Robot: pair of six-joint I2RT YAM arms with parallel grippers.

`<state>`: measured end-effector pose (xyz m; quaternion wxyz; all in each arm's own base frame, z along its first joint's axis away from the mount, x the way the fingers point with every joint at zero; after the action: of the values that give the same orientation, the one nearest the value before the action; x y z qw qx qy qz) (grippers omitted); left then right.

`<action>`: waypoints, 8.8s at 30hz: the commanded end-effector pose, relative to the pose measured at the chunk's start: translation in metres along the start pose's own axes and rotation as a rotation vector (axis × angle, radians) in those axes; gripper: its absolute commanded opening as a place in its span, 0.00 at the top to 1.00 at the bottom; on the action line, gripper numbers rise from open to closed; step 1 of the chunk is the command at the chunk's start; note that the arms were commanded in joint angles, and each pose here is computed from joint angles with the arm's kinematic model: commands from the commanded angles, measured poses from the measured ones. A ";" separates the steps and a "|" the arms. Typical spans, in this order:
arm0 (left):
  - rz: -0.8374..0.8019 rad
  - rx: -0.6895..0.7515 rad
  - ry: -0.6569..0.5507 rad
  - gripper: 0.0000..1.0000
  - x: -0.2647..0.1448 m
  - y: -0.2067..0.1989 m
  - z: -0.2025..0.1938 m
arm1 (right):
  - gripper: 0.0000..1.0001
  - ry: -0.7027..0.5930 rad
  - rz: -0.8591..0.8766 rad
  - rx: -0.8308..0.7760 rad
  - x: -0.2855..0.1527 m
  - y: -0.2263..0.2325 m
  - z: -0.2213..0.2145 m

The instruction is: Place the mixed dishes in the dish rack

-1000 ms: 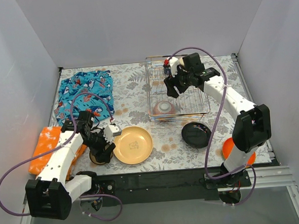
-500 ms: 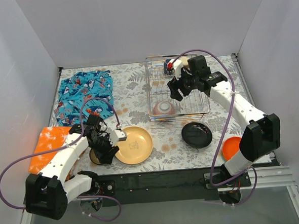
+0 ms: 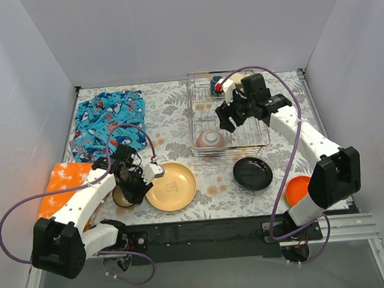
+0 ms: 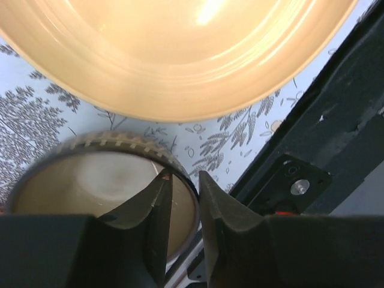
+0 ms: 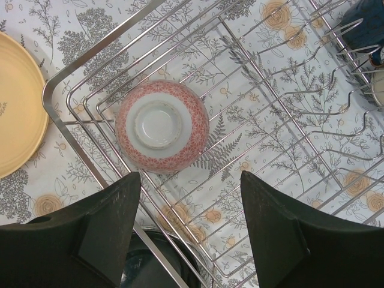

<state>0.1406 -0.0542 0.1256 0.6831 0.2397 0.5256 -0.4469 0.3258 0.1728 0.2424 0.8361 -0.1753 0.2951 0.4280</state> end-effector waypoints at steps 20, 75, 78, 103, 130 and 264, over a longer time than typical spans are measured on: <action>0.222 -0.045 -0.224 1.00 -0.123 0.077 0.160 | 0.21 -0.090 -0.212 0.019 -0.021 -0.043 0.022; -0.807 -0.854 -1.015 1.00 0.074 0.038 0.452 | 0.02 0.191 -0.601 0.524 -0.118 -0.098 -0.131; -0.792 -0.887 -1.008 1.00 0.081 0.042 0.453 | 0.02 0.191 -0.591 0.533 -0.117 -0.096 -0.132; -0.613 -0.885 -0.989 0.40 0.029 0.087 0.408 | 0.02 0.147 -0.512 0.542 -0.102 -0.106 -0.124; -0.108 0.237 -0.990 0.39 0.045 0.042 0.445 | 0.01 -0.181 -0.561 0.613 -0.125 -0.139 -0.059; -0.739 -1.504 -0.889 1.00 0.073 0.065 0.462 | 0.02 0.066 -0.605 0.761 -0.134 -0.115 -0.171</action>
<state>0.4229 -0.4520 0.1647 0.6845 -0.5461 0.3793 -0.2990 0.2919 -0.0679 0.2053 0.9137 0.0520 0.4028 0.0139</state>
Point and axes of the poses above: each gripper's point midway between its finger pads, its own x axis out along the fingers, its own y axis along the line the jaws close on, z = x × y, the point moved 7 cm from there along -x, back along the fingers, and after that the axes turned 1 degree about -x, right-handed, at the moved point
